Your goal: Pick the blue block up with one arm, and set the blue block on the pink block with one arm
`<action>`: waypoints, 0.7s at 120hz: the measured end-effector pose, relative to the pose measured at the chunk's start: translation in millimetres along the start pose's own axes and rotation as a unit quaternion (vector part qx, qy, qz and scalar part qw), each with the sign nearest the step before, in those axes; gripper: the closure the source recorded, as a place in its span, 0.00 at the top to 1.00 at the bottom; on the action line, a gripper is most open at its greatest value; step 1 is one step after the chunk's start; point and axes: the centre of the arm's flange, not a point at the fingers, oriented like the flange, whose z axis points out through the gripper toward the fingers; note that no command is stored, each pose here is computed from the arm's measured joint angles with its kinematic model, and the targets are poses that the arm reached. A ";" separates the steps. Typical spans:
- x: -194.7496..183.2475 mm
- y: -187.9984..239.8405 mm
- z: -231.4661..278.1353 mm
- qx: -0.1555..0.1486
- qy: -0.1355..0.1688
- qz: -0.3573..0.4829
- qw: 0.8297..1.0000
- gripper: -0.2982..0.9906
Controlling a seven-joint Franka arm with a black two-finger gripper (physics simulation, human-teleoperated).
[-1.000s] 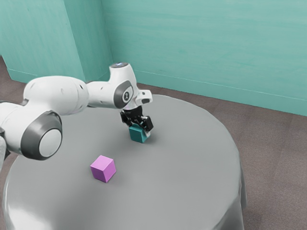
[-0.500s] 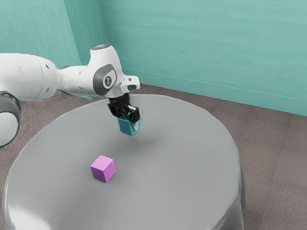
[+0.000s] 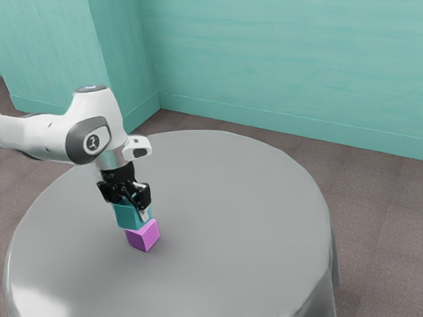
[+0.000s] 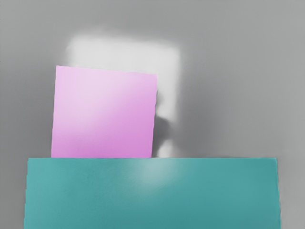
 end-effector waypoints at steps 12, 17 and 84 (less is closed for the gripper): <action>5.0 -0.4 8.5 0.003 -0.007 -0.021 1.000 0.52; 5.8 -0.8 11.4 0.007 -0.010 -0.025 1.000 0.52; 36.5 -14.2 30.1 0.050 -0.018 -0.026 0.998 0.54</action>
